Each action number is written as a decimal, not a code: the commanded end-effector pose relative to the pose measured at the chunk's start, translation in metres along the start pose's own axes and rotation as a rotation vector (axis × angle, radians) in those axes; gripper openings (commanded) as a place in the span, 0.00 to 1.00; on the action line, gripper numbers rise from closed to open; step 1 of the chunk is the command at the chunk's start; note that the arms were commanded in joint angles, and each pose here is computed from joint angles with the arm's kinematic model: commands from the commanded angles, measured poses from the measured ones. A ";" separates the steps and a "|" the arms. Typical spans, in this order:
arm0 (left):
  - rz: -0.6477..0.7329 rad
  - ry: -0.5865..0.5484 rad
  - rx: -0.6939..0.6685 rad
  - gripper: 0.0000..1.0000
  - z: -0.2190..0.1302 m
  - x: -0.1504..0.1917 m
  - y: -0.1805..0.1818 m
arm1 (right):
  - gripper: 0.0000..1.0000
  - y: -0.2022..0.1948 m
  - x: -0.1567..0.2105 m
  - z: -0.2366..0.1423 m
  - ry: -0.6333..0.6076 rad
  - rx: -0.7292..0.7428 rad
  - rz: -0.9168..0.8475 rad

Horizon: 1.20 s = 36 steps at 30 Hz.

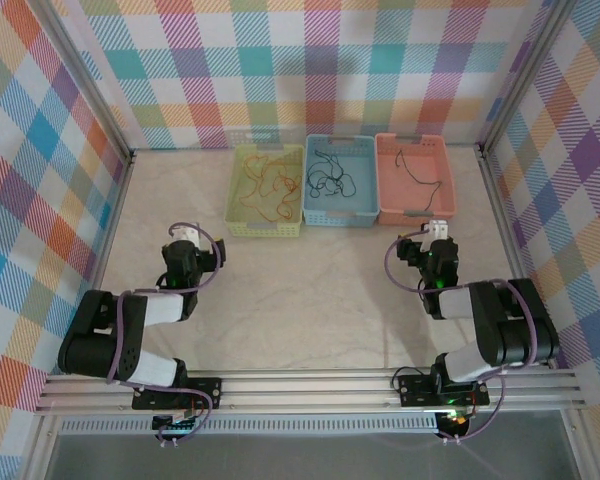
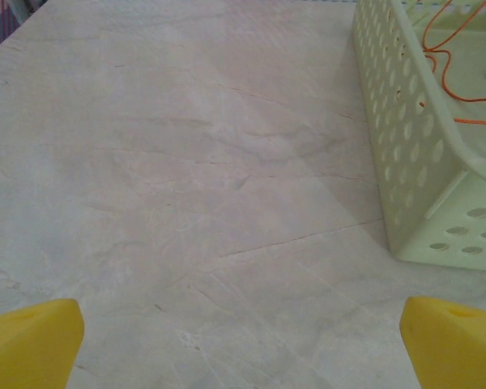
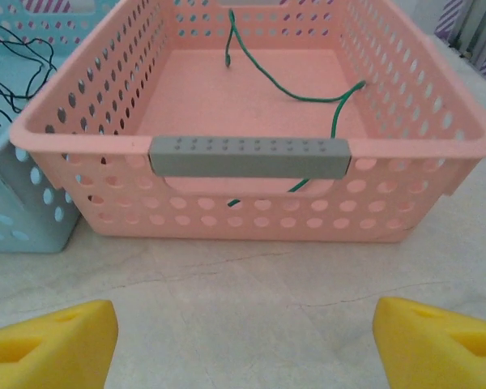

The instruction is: Untangle the cables

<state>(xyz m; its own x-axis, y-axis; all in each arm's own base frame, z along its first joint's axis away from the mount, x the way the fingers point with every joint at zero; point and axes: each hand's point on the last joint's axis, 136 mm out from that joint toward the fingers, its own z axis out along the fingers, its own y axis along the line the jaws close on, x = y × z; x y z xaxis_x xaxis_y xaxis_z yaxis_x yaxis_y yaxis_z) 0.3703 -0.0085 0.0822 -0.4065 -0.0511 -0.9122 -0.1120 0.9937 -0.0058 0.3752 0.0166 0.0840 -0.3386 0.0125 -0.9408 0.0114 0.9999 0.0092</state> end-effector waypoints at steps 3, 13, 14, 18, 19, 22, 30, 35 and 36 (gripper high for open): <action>0.066 -0.091 0.152 0.99 0.010 -0.008 -0.027 | 0.87 0.005 -0.019 0.010 -0.056 -0.031 -0.020; 0.003 0.004 0.092 1.00 0.025 -0.007 -0.012 | 1.00 -0.015 -0.016 0.016 0.003 0.037 0.057; 0.001 0.003 0.091 1.00 0.026 -0.007 -0.011 | 1.00 -0.014 -0.016 0.016 0.003 0.031 0.053; 0.001 0.002 0.092 1.00 0.026 -0.008 -0.011 | 1.00 -0.014 -0.016 0.016 0.003 0.030 0.053; 0.001 0.004 0.092 1.00 0.026 -0.008 -0.011 | 1.00 -0.014 -0.016 0.016 0.006 0.030 0.054; 0.001 0.004 0.092 1.00 0.026 -0.008 -0.011 | 1.00 -0.014 -0.016 0.016 0.005 0.030 0.053; 0.002 0.002 0.090 1.00 0.026 -0.008 -0.011 | 1.00 -0.014 -0.016 0.016 0.004 0.030 0.054; 0.002 0.004 0.092 1.00 0.026 -0.008 -0.012 | 1.00 -0.011 -0.017 0.017 0.010 0.014 0.044; 0.001 0.004 0.092 1.00 0.026 -0.008 -0.011 | 1.00 -0.006 -0.016 0.019 0.019 -0.020 0.034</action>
<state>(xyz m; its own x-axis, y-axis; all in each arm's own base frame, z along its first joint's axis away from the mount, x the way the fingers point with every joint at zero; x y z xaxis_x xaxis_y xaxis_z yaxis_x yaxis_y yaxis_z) 0.3932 -0.0180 0.0734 -0.4205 -0.0384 -0.9065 -0.0297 0.9991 -0.0286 0.3940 0.0048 0.0893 -0.3577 0.0546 -0.9323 0.0422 0.9982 0.0422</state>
